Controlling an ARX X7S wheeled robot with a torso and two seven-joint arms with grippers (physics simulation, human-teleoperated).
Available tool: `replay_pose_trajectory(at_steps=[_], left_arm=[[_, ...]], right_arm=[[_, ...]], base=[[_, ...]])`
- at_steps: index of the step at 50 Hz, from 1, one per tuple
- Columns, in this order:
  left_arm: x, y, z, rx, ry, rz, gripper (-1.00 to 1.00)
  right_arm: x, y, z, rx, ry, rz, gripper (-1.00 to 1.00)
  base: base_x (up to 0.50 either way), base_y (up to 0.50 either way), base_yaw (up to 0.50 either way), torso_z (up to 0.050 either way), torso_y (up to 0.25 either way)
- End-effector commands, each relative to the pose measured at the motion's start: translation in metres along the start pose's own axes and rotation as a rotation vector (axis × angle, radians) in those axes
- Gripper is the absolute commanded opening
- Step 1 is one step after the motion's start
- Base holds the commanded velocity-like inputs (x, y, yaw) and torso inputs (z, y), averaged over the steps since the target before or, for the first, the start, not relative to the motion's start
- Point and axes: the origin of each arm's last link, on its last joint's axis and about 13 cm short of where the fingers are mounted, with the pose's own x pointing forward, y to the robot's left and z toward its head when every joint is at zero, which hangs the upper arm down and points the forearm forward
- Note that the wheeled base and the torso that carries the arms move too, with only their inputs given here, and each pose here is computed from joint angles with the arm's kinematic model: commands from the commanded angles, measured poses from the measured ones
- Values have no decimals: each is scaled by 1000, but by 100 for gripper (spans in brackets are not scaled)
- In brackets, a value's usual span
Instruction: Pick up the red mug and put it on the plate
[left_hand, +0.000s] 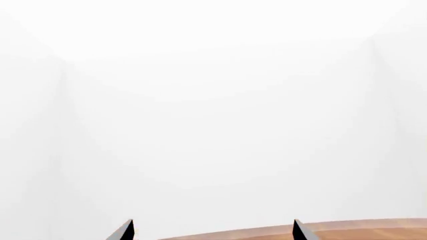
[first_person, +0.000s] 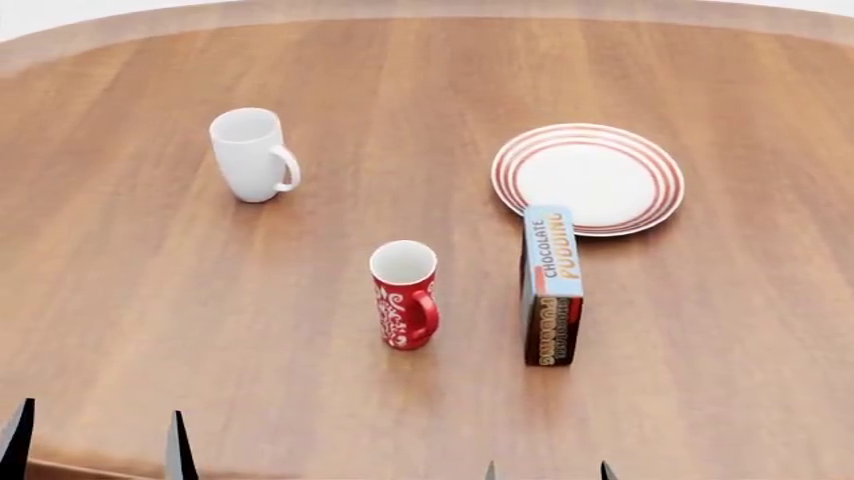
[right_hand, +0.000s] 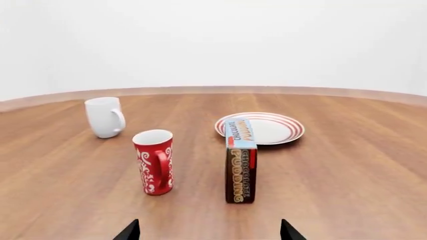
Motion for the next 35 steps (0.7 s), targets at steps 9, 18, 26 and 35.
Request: replay_pose_trajectory(at_steps=[9,18,26,35], left_arm=[[0,0,0,0,-1,-1,100],[0,0,0,-2,-5,-5,100],[0,0,0,-2,-4,-5,100],[0,0,0,-1,-6,-5,100]], right_arm=[[0,0,1,-5,4,2,100],[-1,1,1,-6,0,9,100],[-1,0,0,6,-4,6,100],[-1,0,1,4,-6,15,100]], base=[[0,160,0,0,0],[0,86,0,0,0],[0,54,0,0,0],[0,0,0,0,0]])
